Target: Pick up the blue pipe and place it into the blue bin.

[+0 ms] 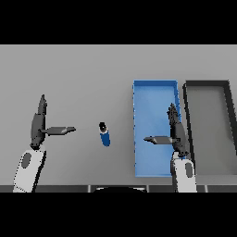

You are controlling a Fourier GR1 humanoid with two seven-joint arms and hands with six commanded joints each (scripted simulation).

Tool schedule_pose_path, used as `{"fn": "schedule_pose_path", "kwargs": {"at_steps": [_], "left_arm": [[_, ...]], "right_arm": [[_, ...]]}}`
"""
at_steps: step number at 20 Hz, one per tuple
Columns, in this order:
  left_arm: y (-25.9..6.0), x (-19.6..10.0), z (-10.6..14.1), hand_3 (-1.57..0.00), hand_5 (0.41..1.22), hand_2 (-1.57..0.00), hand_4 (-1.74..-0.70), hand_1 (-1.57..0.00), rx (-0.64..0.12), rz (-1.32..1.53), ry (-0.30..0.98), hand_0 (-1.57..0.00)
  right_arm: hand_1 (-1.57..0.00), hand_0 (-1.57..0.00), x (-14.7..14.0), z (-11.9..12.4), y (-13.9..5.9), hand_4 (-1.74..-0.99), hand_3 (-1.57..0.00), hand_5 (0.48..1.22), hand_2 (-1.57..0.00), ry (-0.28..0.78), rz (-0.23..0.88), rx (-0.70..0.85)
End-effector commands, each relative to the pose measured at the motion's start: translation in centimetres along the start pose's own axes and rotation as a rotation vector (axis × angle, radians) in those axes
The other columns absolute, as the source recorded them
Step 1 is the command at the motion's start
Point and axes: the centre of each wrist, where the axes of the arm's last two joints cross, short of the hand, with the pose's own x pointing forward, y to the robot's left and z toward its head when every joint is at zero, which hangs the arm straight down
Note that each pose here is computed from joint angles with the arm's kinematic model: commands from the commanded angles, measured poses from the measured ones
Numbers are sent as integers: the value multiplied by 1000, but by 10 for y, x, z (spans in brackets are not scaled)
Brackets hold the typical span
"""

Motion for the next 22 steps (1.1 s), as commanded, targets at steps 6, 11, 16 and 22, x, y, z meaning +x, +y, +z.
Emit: {"fn": "schedule_pose_path", "kwargs": {"at_steps": [6, 11, 16, 22], "left_arm": [[-2, 1, 1, 1, 586, 1, -1006, 1, -3, -2, -10, 1], [30, -5, 17, 1, 589, 1, -1010, 1, -295, -157, -82, 1], [31, -7, 22, 1, 594, 1, -1023, 1, -386, -130, -85, 1], [14, 7, 32, 1, 532, 1, -1040, 1, -619, -175, -60, 1]], "right_arm": [[1, 1, -1, 1, -1, -1222, 1, 603, 1, -1, -1, 1], [1, 1, 8, 25, -17, -1232, 1, 599, 1, -84, 224, 126], [1, 1, 16, 22, -13, -1218, 1, 589, 1, -74, 241, 128], [1, 1, 13, 21, -16, -1225, 1, 603, 1, -114, 250, 154]]}}
